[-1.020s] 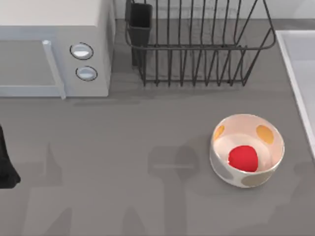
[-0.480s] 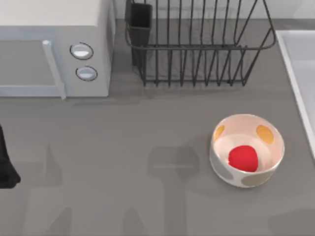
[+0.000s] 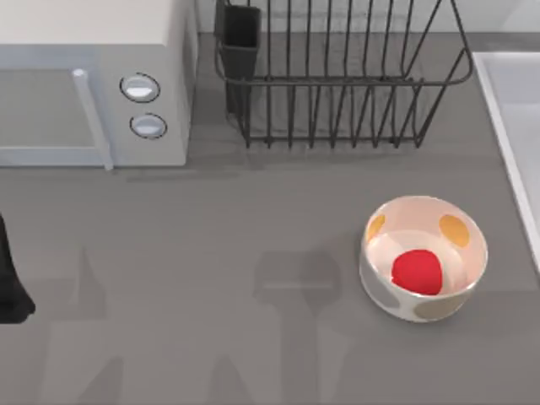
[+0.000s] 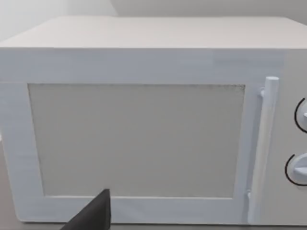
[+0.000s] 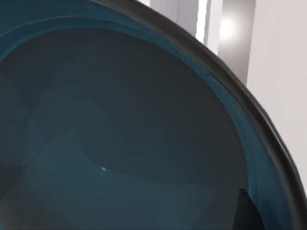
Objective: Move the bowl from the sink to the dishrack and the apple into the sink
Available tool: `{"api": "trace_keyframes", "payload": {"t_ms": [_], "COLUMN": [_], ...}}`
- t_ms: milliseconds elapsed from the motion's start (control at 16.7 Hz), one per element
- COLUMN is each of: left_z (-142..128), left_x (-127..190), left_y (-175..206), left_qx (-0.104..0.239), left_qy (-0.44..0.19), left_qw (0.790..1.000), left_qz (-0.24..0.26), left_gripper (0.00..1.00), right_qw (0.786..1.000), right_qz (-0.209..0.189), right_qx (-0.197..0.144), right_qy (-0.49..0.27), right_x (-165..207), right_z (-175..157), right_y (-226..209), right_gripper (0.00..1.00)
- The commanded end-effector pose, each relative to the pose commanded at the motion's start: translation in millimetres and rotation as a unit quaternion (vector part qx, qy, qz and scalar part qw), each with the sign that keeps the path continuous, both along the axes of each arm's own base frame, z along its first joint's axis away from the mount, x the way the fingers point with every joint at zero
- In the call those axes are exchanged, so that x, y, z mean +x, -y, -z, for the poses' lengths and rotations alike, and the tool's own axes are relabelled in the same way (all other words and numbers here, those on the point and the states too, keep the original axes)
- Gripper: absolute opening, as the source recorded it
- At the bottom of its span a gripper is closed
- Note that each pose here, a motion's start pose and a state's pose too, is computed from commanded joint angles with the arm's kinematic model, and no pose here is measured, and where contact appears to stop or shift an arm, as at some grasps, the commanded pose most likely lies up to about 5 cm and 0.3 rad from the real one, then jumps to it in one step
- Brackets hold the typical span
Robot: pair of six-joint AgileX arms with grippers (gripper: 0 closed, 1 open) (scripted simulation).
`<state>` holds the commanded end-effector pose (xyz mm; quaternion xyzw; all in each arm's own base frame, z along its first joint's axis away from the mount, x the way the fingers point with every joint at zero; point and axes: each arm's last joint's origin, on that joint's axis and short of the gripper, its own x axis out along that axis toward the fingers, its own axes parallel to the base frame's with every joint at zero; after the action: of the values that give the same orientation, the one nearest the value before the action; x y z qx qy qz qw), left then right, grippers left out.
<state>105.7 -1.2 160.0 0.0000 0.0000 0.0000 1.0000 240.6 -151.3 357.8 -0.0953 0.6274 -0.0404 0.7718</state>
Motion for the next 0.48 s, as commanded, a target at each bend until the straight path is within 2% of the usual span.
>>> {"api": "trace_keyframes", "payload": {"t_ms": [240,360,480], "left_z": [0.0,0.0,0.0], "left_x": [0.0,0.0,0.0], "left_y": [0.0,0.0,0.0], "left_qx": [0.000,0.000,0.000], "left_qy": [0.000,0.000,0.000], "left_qw": [1.000,1.000,1.000], "left_qz": [0.000,0.000,0.000], "left_gripper": [1.00,1.00,1.00], "right_qw": [0.989,0.974,0.952], "right_qz": [-0.067,-0.100,-0.120], "right_qx": [-0.087,-0.113,-0.119], "right_qy": [0.098,0.170,0.254], "right_x": [69.5,96.3,110.9], "right_z": [-4.2,-6.4,-10.3], "right_y": [-75.8,-133.2,-194.4], "right_gripper": [0.00,0.00,0.00]}}
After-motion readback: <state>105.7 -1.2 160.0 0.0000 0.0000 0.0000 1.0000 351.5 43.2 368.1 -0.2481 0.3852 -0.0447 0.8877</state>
